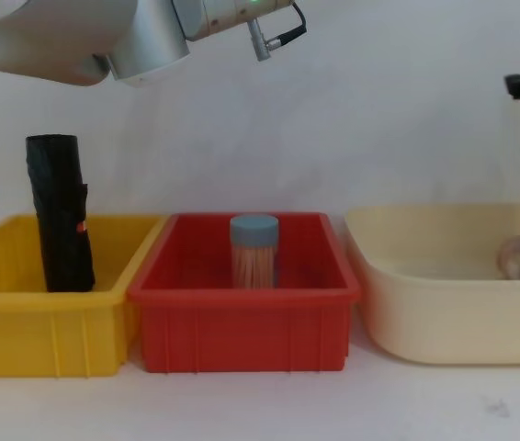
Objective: Pick up the garbage bag with the one hand and transfer it to the other hand.
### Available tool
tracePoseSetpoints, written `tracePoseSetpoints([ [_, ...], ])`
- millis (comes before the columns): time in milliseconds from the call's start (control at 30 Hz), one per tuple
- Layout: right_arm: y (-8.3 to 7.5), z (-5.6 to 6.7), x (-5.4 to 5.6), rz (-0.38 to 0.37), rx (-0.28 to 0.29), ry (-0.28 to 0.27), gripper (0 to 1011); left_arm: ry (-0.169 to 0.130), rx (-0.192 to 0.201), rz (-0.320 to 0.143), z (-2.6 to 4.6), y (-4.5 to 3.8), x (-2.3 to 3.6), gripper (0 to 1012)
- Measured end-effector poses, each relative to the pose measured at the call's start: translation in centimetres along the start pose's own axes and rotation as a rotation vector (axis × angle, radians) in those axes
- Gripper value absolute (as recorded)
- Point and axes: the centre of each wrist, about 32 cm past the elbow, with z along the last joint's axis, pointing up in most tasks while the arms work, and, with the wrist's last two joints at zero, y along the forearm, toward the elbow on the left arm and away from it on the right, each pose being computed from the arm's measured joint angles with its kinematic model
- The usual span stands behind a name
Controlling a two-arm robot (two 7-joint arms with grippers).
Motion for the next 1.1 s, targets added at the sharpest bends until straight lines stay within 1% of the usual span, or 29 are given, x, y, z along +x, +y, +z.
tracePoseSetpoints([
  [100, 0.0, -0.7, 0.6, -0.029, -0.02, 0.011, 743, 0.0, 0.0, 0.0, 0.0, 0.0, 0.0, 1000],
  [133, 0.0, -1.2, 1.0, -0.048, -0.034, 0.018, 780, 0.0, 0.0, 0.0, 0.0, 0.0, 0.0, 1000],
  [167, 0.0, -1.4, 1.1, -0.056, -0.04, 0.021, 793, 0.0, 0.0, 0.0, 0.0, 0.0, 0.0, 1000],
  [233, 0.0, -2.0, 1.6, -0.078, -0.058, 0.031, 866, 0.0, 0.0, 0.0, 0.0, 0.0, 0.0, 1000],
  [267, 0.0, -2.2, 1.7, -0.084, -0.062, 0.033, 885, 0.0, 0.0, 0.0, 0.0, 0.0, 0.0, 1000],
  [300, 0.0, -2.4, 2.0, -0.096, -0.069, 0.038, 931, 0.0, 0.0, 0.0, 0.0, 0.0, 0.0, 1000],
  [333, 0.0, -2.4, 2.0, -0.096, -0.069, 0.038, 931, 0.0, 0.0, 0.0, 0.0, 0.0, 0.0, 1000],
  [367, 0.0, -2.7, 2.2, -0.107, -0.076, 0.042, 955, 0.0, 0.0, 0.0, 0.0, 0.0, 0.0, 1001],
  [400, 0.0, -3.0, 2.4, -0.116, -0.083, 0.046, 1001, 0.0, 0.0, 0.0, 0.0, 0.0, 0.0, 1000],
  [733, 0.0, -4.0, 3.2, -0.153, -0.108, 0.062, 1002, 0.0, 0.0, 0.0, 0.0, 0.0, 0.0, 1000],
  [1100, -0.1, -4.4, 3.5, -0.17, -0.12, 0.07, 1002, 0.0, 0.0, 0.0, 0.0, 0.0, 0.0, 1001],
])
